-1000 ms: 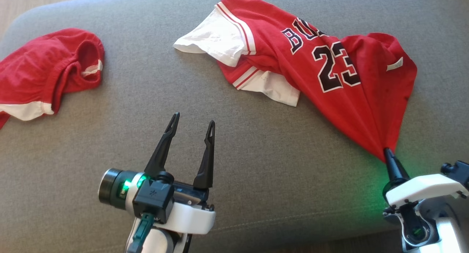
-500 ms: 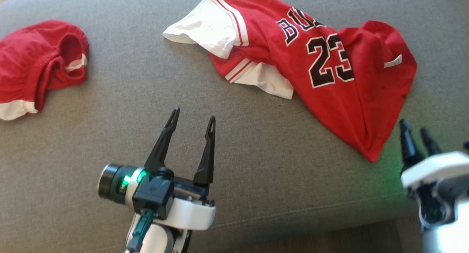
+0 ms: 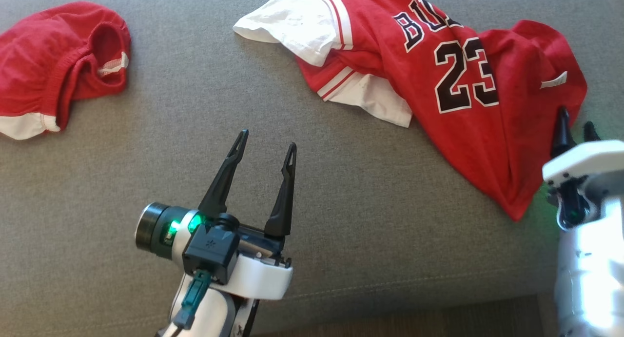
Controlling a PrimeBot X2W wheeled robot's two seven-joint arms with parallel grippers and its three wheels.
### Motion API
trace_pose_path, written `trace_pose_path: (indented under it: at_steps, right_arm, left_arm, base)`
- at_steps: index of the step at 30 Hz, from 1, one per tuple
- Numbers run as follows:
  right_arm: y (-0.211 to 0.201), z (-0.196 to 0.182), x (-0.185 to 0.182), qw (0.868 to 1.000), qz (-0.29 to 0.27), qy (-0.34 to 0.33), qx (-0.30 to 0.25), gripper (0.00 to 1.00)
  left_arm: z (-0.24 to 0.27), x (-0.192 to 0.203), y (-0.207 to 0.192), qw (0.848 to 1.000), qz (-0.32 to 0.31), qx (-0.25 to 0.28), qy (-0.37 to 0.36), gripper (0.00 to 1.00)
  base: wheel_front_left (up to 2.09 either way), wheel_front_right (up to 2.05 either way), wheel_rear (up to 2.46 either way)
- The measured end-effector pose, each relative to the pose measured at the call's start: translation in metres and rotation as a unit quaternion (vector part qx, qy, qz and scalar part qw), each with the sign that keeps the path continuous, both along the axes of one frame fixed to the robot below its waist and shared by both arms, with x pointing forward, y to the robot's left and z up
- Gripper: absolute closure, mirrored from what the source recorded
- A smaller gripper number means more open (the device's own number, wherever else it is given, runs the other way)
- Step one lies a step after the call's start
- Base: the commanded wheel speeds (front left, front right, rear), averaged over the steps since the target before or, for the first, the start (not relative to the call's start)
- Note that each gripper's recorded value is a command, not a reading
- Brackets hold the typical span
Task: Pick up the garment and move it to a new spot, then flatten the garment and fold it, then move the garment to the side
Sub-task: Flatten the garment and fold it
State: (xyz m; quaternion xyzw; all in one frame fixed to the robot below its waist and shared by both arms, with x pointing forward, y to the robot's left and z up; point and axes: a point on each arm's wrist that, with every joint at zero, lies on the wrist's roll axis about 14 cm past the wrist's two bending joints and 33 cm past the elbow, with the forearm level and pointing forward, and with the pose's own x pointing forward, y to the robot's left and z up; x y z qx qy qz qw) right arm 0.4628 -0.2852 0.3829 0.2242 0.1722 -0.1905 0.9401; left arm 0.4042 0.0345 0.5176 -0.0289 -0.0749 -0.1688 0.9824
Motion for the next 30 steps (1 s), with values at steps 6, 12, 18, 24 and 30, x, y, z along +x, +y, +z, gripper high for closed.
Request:
trace_pose_path:
  at_steps: [6, 12, 18, 24, 30]
  right_arm:
    - [0.01, -0.004, 0.018, 1.0, 0.004, 0.004, 0.005, 0.0]
    - [0.011, -0.009, 0.026, 1.0, 0.01, 0.015, -0.014, 0.56]
    - [0.009, -0.01, 0.032, 0.999, 0.016, 0.014, -0.035, 1.0]
    - [0.004, 0.009, 0.04, 0.998, 0.003, -0.029, -0.049, 1.0]
    - [-0.012, 0.066, 0.053, 0.99, -0.024, -0.126, -0.052, 1.0]
  left_arm:
    - [-0.003, 0.0, -0.003, 1.0, -0.005, 0.0, 0.003, 0.0]
    - [-0.004, 0.003, -0.001, 1.0, -0.002, 0.007, 0.002, 0.0]
    - [-0.008, 0.003, 0.001, 1.0, 0.001, 0.01, 0.008, 0.0]
    - [-0.004, 0.004, 0.004, 1.0, 0.008, 0.011, 0.001, 0.0]
    - [0.0, 0.004, 0.0, 1.0, 0.004, 0.011, -0.006, 0.0]
  base:
    - [0.0, 0.0, 0.0]
    - [0.0, 0.0, 0.0]
    - [0.0, 0.0, 0.0]
    - [0.0, 0.0, 0.0]
    - [0.0, 0.0, 0.0]
